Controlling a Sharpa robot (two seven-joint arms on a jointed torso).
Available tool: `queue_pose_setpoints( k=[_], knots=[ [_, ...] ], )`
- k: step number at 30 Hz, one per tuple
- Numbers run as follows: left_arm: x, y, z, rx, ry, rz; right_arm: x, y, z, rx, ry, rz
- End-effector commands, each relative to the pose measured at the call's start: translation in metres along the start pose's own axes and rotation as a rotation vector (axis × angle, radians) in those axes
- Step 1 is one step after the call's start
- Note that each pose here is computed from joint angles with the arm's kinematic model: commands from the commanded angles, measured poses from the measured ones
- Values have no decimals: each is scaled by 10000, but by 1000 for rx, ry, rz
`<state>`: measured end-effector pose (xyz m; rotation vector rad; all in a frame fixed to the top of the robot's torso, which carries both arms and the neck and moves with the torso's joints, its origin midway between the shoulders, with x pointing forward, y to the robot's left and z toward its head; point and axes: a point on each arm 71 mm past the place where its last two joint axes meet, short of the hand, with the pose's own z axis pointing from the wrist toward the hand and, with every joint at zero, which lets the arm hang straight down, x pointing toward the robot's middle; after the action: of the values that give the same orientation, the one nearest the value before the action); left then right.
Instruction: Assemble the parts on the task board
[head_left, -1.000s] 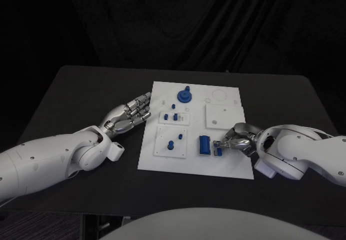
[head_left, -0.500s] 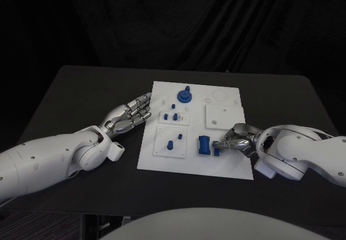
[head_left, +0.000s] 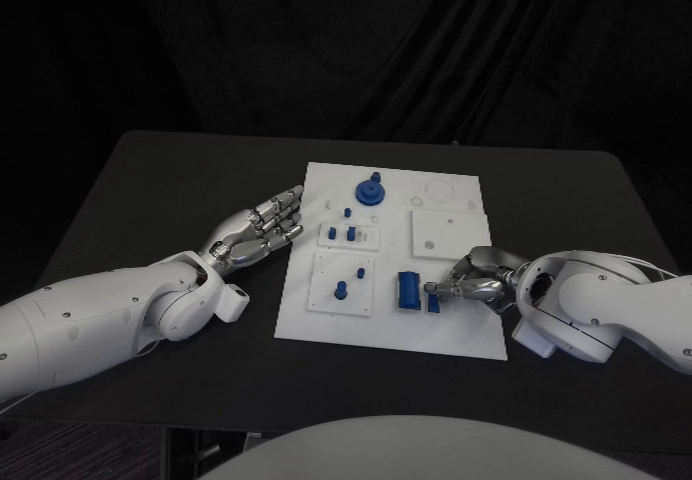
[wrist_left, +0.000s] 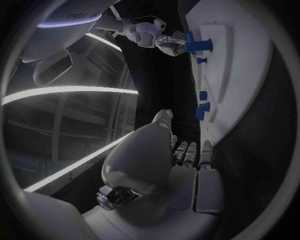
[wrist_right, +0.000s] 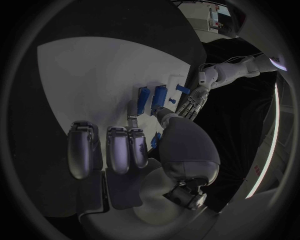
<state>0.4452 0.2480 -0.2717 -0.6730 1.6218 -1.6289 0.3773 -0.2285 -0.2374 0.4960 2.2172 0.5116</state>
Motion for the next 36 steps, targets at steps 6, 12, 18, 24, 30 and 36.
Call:
queue_pose_setpoints(
  k=[6, 12, 18, 24, 30, 36],
  knots=[
    [9, -68, -16, 102, 9, -8, -25, -38, -59, -43, -13, -30],
    [8, -64, -17, 102, 9, -8, 5, -64, -79, -45, 12, -50],
    [5, -62, -24, 100, 8, -8, 46, -100, -88, -40, 38, -80],
    [0, -61, -32, 99, 7, -8, 88, -134, -90, -37, 54, -107],
    [1, -59, -32, 98, 7, -8, 104, -137, -85, -40, 57, -114],
    [1, -57, -32, 97, 8, -9, 105, -142, -83, -38, 57, -116]
  ],
)
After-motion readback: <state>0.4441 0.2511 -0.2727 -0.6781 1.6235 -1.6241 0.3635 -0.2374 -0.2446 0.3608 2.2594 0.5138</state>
